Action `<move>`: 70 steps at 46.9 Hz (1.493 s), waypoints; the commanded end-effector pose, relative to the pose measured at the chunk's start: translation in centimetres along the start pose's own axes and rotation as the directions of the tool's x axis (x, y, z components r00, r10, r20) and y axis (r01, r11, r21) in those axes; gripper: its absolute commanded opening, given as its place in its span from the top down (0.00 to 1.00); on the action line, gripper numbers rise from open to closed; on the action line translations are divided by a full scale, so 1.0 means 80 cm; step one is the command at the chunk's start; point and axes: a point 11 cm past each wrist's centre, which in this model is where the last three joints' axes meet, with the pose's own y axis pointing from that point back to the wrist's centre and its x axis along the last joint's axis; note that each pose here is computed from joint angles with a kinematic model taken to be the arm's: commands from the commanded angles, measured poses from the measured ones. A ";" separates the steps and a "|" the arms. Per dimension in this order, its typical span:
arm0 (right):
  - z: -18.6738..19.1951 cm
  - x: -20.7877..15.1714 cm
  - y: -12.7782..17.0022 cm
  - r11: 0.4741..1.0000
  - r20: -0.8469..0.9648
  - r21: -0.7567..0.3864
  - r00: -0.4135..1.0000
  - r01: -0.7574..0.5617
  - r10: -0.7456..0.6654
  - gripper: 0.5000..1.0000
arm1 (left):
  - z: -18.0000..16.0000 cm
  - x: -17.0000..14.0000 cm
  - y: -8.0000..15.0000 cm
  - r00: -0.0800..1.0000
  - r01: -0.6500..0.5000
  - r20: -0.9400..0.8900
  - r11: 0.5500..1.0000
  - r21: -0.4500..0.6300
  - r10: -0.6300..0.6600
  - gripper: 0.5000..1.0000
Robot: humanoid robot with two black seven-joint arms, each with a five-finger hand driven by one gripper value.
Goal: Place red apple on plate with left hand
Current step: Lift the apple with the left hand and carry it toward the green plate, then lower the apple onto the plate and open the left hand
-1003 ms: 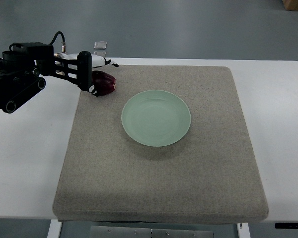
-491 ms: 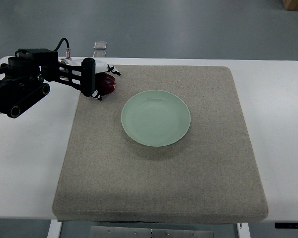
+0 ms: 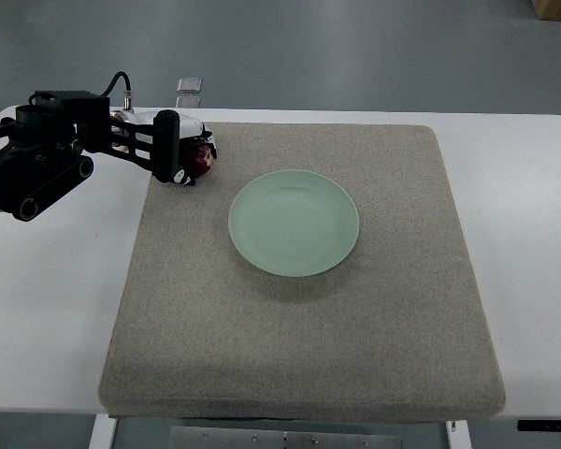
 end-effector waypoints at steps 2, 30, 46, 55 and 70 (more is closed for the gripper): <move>0.000 0.000 0.000 1.000 0.000 0.000 1.000 0.000 0.000 0.07 | 0.002 0.010 0.001 1.000 -0.013 0.006 1.000 -0.002 0.013 0.75; 0.000 0.000 0.000 1.000 0.000 0.000 1.000 0.000 0.000 0.07 | 0.089 0.054 0.003 0.994 -0.069 0.065 0.979 -0.191 0.082 0.98; 0.000 0.000 0.000 1.000 0.000 0.000 1.000 0.000 0.000 0.07 | 0.183 0.035 0.003 0.990 -0.013 0.123 0.925 -0.379 0.064 0.99; 0.000 0.000 0.000 1.000 0.000 0.000 1.000 0.000 0.000 0.07 | 0.212 -0.002 -0.012 0.988 0.051 0.152 0.908 -0.416 0.014 0.99; 0.000 0.000 0.000 1.000 0.000 0.000 1.000 0.000 0.000 0.07 | 0.215 -0.020 -0.025 0.977 0.078 0.212 0.915 -0.395 0.008 0.91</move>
